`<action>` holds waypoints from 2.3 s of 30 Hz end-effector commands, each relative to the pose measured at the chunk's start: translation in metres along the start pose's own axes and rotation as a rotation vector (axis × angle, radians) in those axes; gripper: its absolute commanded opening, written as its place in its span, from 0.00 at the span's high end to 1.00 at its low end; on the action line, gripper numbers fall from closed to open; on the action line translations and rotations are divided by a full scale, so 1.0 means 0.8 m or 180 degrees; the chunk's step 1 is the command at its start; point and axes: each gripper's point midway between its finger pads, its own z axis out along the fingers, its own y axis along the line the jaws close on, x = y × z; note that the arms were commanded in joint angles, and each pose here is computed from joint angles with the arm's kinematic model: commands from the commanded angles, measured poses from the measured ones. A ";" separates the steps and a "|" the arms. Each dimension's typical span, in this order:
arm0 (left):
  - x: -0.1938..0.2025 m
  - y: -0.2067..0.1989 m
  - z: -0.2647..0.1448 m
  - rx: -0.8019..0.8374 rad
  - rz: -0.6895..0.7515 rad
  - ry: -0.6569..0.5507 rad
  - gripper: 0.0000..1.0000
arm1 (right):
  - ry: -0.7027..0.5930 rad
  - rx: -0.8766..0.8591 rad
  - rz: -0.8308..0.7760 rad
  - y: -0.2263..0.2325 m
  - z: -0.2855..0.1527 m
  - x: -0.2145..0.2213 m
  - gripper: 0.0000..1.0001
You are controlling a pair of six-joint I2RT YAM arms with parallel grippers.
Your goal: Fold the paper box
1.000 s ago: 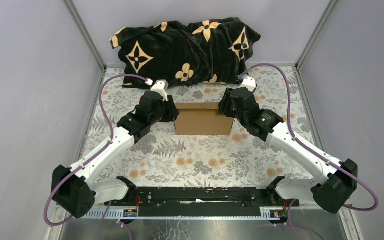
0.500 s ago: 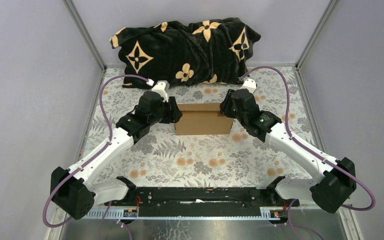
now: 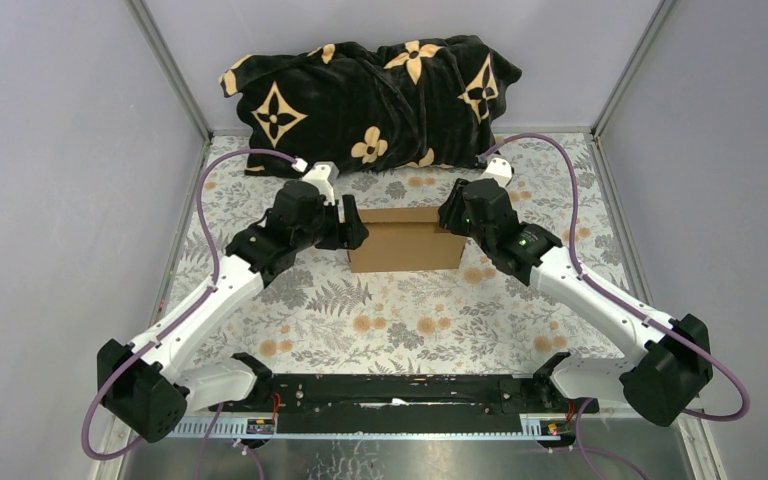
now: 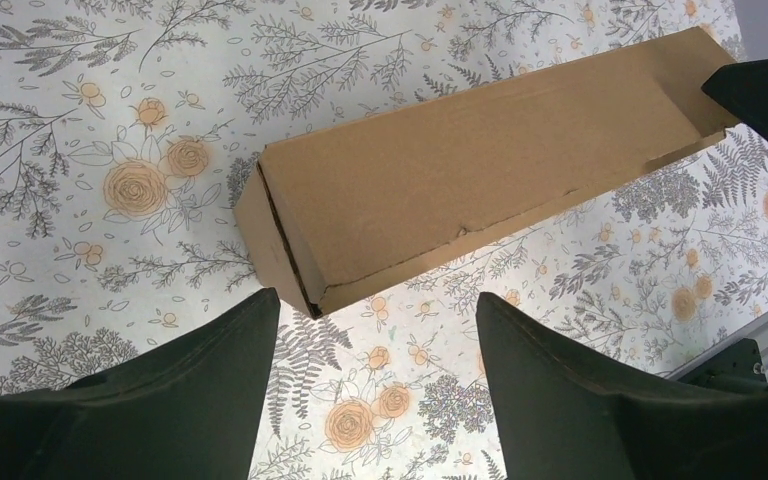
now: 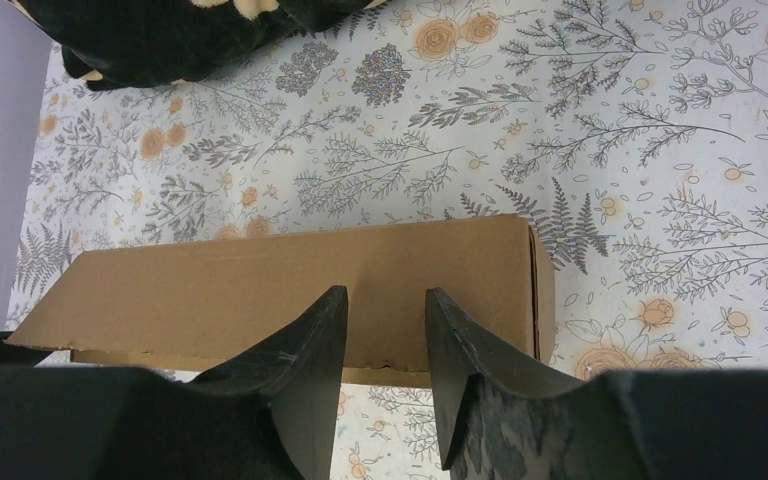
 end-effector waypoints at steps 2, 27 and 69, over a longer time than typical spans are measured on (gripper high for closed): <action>-0.011 0.007 -0.013 -0.0164 0.0015 -0.0074 0.21 | 0.0212 0.0092 -0.0016 -0.015 0.005 0.029 0.58; -0.048 -0.037 -0.043 0.0308 -0.0168 -0.0412 0.28 | 0.0552 0.0193 0.0046 -0.057 0.005 0.107 0.60; 0.000 -0.005 0.066 0.0155 -0.0484 -0.0258 0.92 | 0.0703 0.0222 -0.0020 -0.075 0.004 0.139 0.60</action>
